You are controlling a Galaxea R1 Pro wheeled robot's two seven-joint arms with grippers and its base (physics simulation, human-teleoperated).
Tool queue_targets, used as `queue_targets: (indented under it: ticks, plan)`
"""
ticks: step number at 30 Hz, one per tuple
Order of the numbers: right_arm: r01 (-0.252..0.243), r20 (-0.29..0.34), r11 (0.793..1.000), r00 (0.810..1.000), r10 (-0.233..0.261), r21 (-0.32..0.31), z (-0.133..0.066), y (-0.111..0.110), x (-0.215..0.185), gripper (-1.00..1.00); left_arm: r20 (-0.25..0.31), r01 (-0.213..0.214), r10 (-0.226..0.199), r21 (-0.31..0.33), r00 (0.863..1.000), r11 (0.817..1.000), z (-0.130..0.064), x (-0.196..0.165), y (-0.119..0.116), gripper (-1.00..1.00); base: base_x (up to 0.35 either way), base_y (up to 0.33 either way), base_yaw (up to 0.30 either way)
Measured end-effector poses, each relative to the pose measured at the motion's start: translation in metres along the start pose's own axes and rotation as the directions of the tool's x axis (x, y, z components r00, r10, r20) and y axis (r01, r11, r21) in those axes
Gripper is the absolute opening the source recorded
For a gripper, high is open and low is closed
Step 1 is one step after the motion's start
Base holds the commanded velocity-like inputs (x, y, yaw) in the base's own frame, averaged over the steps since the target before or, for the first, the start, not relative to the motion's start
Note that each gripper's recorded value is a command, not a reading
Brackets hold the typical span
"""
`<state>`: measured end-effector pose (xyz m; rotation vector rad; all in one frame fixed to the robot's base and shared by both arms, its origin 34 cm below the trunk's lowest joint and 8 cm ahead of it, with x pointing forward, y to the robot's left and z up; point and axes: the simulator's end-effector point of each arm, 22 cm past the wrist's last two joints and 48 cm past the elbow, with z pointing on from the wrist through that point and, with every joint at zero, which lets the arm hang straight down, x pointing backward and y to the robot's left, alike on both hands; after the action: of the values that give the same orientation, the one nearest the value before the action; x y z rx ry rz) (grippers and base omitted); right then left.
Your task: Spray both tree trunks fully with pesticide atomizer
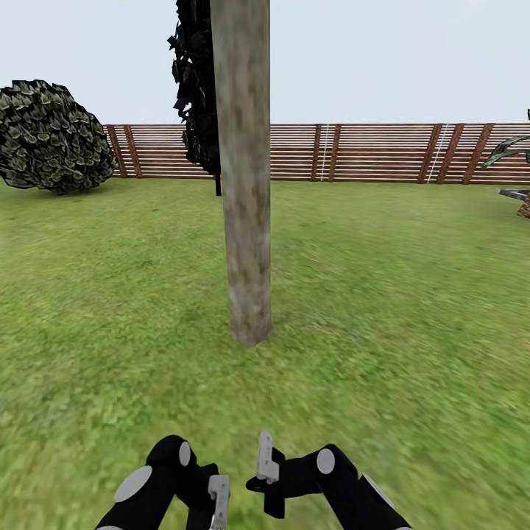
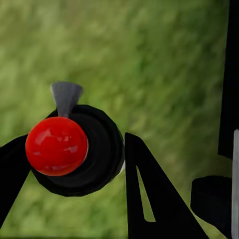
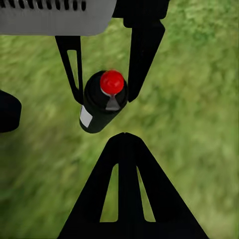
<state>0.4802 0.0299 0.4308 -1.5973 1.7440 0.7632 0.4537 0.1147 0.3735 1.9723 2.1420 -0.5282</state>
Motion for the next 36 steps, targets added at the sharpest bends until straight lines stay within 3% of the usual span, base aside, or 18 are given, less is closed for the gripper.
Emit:
queue_targets:
  ticks: [11, 22, 28, 36]
  plan:
    - [0.002, 0.007, 1.000, 1.000, -0.002, -0.002, 0.003, 0.001, -0.005, -1.00, -0.021, -0.042, 0.042, 0.017, 0.999, 0.999, 0.004, -0.007, -0.006, -1.00, 0.000, 0.000, 0.000]
    - [0.002, 0.007, 1.000, 1.000, -0.002, -0.002, 0.003, 0.001, -0.005, -1.00, -0.001, -0.038, 0.038, 0.024, 0.999, 0.999, 0.005, -0.010, -0.008, -1.00, 0.000, 0.000, 0.000]
    - [0.001, 0.007, 1.000, 1.000, -0.001, -0.002, 0.003, 0.001, -0.005, -1.00, 0.062, -0.019, 0.017, 0.029, 0.998, 0.999, 0.004, -0.023, -0.009, -1.00, 0.000, 0.000, 0.000]
    - [0.002, 0.008, 1.000, 1.000, -0.002, -0.002, 0.003, 0.001, -0.006, -1.00, 0.075, -0.014, 0.011, 0.035, 0.997, 0.999, 0.005, -0.025, -0.011, -1.00, 0.000, 0.000, 0.000]
